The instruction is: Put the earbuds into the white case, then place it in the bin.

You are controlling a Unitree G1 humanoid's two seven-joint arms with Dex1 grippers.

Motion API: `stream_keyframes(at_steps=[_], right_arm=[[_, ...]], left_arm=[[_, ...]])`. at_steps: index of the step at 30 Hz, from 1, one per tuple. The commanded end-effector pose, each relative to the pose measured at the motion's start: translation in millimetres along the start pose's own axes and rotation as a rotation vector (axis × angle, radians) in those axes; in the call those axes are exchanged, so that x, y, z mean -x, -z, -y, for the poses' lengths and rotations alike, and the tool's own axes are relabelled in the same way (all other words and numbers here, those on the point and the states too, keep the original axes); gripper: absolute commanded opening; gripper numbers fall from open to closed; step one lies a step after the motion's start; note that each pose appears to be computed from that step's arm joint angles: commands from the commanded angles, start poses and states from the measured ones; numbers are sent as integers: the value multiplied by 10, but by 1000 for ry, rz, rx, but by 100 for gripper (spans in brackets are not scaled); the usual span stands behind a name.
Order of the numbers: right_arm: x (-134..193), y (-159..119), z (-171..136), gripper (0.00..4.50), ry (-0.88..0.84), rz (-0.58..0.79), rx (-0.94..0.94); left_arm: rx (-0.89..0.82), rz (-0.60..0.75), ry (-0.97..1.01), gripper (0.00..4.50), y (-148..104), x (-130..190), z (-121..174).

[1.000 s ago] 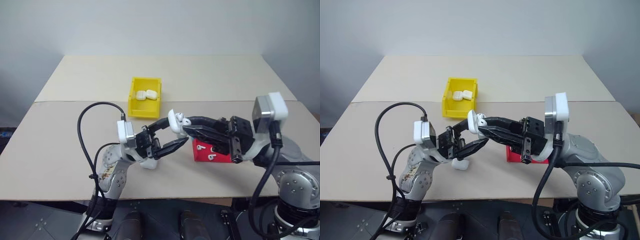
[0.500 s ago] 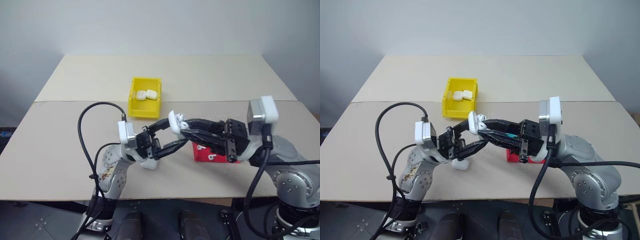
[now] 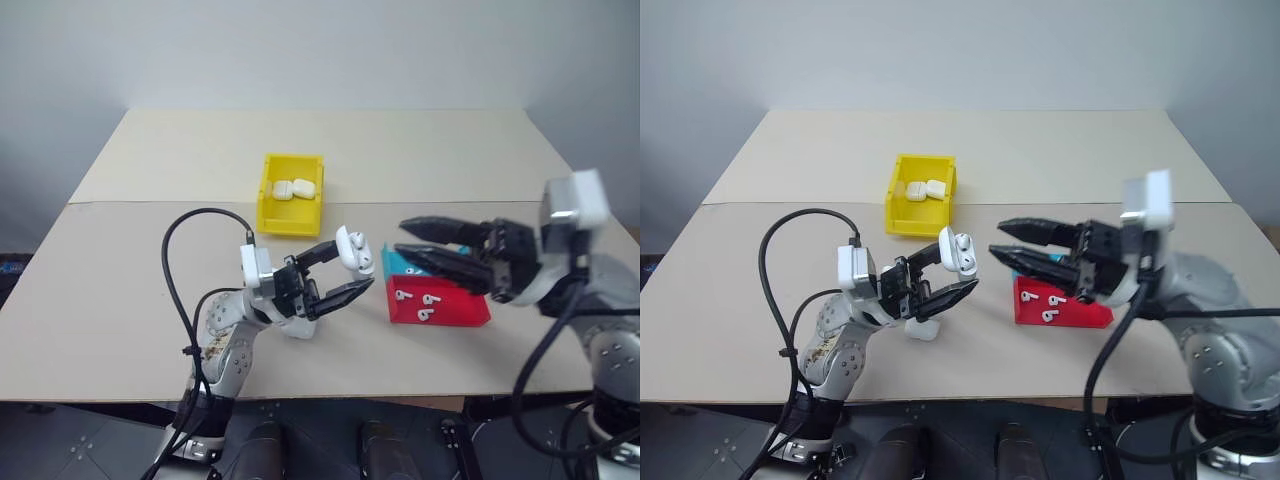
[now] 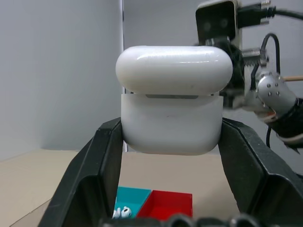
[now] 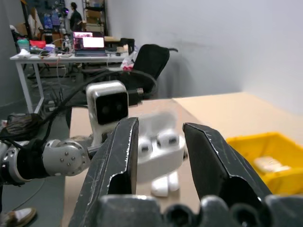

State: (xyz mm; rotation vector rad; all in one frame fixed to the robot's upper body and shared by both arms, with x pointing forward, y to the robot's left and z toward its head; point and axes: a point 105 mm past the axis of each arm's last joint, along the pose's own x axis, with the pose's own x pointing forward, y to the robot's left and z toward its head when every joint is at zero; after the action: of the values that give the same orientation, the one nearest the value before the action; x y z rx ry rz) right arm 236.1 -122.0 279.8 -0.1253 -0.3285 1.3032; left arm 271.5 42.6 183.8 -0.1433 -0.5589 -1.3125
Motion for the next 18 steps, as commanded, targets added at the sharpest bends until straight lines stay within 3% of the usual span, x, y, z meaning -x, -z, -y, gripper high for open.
stream_keyframes(at_steps=[1, 4, 8, 18], right_arm=[[-79, -199, 20, 194, -48, -16, 47], [-285, -188, 136, 132, -48, -94, 89], [-451, -47, 180, 1, -99, -220, 130], [-593, 87, 124, 1, -195, -297, 155]], left_arm=[[-52, -27, 27, 276, -35, -58, -33], [-58, -48, 36, 276, -1, -93, -65], [-68, -51, 46, 276, 36, -144, -96], [-179, -94, 0, 276, 153, -190, -179]])
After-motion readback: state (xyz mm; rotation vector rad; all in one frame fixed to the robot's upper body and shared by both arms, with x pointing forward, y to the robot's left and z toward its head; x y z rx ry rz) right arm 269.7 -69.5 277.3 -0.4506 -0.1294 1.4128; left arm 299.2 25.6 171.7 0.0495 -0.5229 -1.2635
